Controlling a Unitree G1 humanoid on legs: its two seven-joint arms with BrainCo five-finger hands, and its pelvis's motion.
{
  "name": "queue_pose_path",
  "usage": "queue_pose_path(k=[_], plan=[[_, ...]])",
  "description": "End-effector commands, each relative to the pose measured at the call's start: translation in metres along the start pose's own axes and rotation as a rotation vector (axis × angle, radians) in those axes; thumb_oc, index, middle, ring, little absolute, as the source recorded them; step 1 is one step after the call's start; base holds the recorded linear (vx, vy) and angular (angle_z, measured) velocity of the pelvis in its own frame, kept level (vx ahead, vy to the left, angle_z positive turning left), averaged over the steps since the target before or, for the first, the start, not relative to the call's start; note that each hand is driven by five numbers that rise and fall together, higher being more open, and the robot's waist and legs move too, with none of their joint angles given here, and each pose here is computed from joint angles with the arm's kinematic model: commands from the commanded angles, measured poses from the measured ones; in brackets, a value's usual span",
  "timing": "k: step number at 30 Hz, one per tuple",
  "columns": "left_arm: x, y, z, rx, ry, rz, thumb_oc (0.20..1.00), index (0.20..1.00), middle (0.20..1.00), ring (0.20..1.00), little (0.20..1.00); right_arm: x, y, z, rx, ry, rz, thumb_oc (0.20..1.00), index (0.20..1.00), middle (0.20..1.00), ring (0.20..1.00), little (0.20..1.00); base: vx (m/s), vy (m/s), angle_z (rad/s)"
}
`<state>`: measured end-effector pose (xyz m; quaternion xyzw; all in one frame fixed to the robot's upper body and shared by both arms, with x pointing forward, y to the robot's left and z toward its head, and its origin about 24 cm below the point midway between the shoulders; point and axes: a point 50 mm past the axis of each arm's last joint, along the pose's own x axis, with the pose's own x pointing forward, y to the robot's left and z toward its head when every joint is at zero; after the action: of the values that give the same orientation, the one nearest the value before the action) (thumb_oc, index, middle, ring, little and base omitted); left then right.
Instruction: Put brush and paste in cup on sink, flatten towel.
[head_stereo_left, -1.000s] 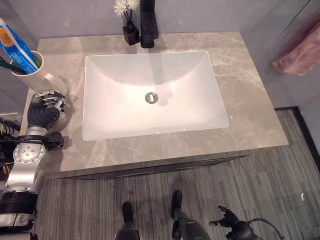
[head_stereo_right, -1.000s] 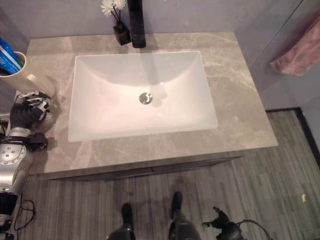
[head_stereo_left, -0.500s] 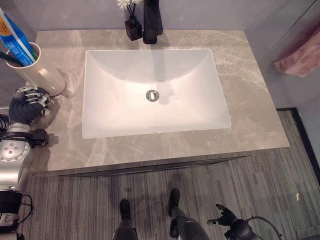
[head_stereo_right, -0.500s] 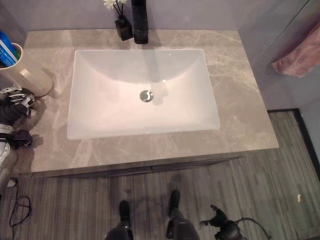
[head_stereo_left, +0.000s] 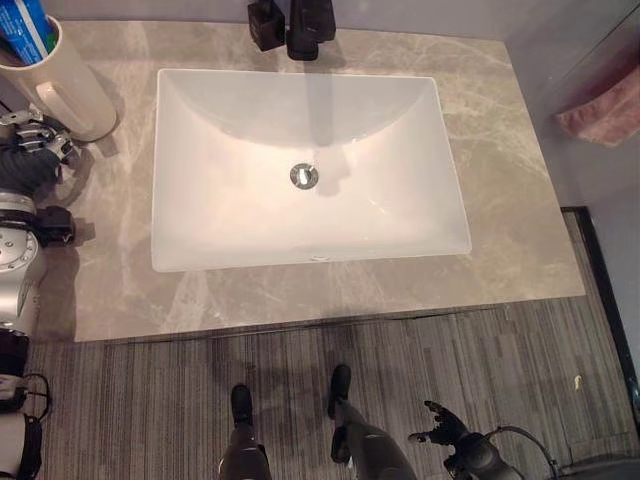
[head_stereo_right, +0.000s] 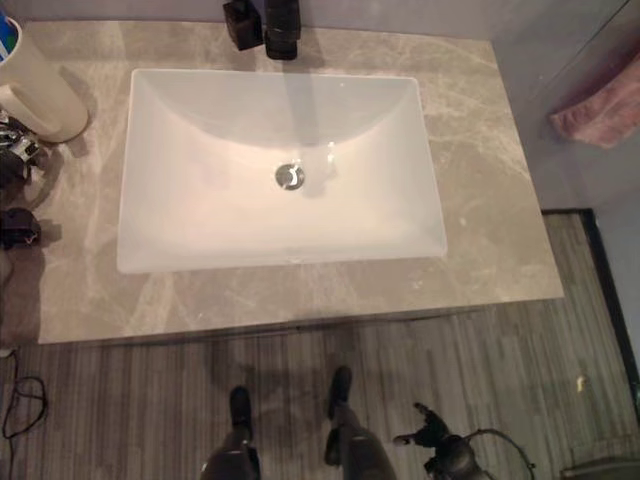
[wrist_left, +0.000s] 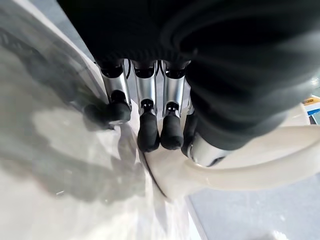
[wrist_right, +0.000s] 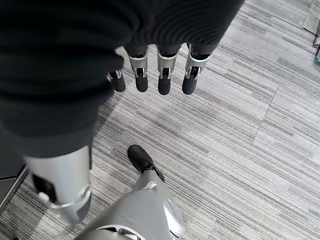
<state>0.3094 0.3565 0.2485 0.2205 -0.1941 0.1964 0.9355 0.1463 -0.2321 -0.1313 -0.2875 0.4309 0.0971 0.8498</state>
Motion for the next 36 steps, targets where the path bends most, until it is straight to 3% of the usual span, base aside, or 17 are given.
queue_pose_path(k=[1, 16, 28, 36], plan=[[0.001, 0.01, -0.009, 0.066, 0.044, 0.019, 0.2, 0.2, 0.2, 0.2, 0.2, -0.002, -0.014, -0.002, -0.014, -0.01, -0.026, 1.0, 1.0, 1.0, 1.0, 1.0, 0.0, 0.0, 0.0], [0.029, 0.016, 0.014, 0.11, 0.021, 0.103, 0.2, 0.2, 0.2, 0.2, 0.2, -0.001, -0.017, 0.007, -0.014, -0.049, -0.032, 1.0, 1.0, 1.0, 1.0, 1.0, 0.0, 0.001, -0.02], [0.044, 0.039, 0.032, 0.125, 0.023, 0.213, 0.2, 0.2, 0.2, 0.2, 0.2, -0.002, -0.022, 0.012, -0.023, -0.084, -0.035, 1.0, 1.0, 1.0, 1.0, 1.0, 0.0, -0.003, -0.01], [0.049, 0.02, 0.037, 0.074, -0.011, 0.216, 0.2, 0.2, 0.2, 0.2, 0.2, -0.004, -0.016, 0.001, 0.01, -0.046, -0.037, 1.0, 1.0, 1.0, 1.0, 1.0, 0.01, -0.038, 0.03]])
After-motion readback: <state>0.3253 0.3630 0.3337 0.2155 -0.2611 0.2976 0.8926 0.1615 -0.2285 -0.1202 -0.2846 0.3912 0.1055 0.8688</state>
